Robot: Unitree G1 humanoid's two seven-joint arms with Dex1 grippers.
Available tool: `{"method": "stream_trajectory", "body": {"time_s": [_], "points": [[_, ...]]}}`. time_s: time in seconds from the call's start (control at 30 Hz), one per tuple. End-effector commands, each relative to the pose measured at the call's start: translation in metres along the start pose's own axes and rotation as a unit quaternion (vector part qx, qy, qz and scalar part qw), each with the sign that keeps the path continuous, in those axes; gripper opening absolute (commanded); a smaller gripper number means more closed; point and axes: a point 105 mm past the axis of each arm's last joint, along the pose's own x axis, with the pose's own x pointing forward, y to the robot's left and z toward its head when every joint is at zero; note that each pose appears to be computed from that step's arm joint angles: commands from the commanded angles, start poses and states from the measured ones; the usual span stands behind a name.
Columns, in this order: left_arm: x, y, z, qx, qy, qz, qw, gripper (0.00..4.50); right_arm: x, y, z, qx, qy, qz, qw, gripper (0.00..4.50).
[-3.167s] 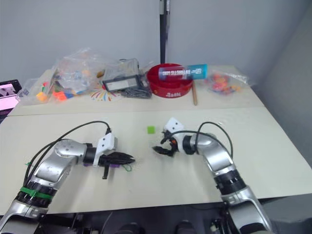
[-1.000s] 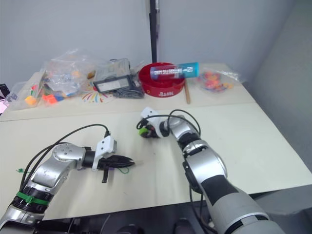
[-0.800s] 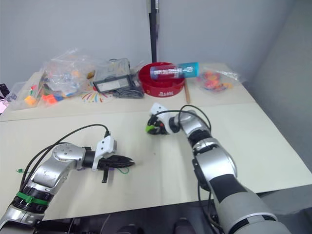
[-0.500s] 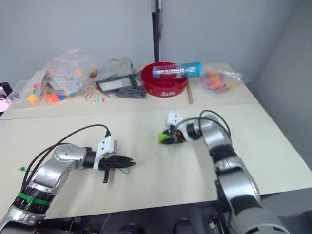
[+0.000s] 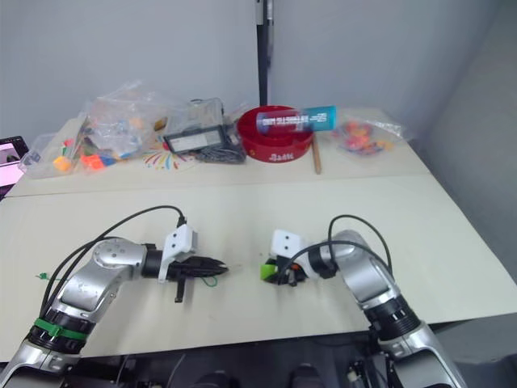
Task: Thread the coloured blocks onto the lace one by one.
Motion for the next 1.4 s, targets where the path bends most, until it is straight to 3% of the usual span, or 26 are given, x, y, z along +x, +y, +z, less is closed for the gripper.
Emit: {"method": "stream_trajectory", "body": {"time_s": [0.03, 0.23, 0.57, 0.67, 0.87, 0.9, 1.4], "points": [[0.001, -0.001, 0.015, 0.021, -0.016, -0.005, 1.0, 0.0, 0.004, 0.006, -0.008, 0.011, 0.003, 0.015, 1.0, 2.32], [0.001, -0.001, 0.016, 0.024, -0.011, -0.009, 1.0, 0.0, -0.01, 0.001, 0.011, 0.011, -0.047, 0.013, 0.999, 4.3], [0.001, -0.001, 0.01, 0.045, 0.027, -0.012, 0.999, 0.0, -0.002, 0.002, -0.007, 0.036, -0.037, -0.004, 0.999, 4.3], [0.005, -0.001, 0.002, 0.063, 0.049, -0.009, 0.997, 0.0, -0.002, -0.001, -0.012, 0.046, -0.034, -0.009, 0.998, 3.48], [0.019, 0.001, 0.006, 0.071, 0.039, 0.001, 0.997, 0.0, -0.004, 0.003, -0.019, 0.045, -0.02, 0.011, 0.999, 1.44], [0.022, 0.001, 0.008, 0.073, 0.035, 0.001, 0.997, 0.0, -0.004, 0.004, -0.019, 0.044, -0.02, 0.013, 0.999, 1.31], [0.043, -0.004, 0.021, 0.078, 0.015, -0.012, 0.997, 0.0, -0.002, 0.011, -0.012, 0.031, -0.027, 0.026, 0.999, 1.31]]}}
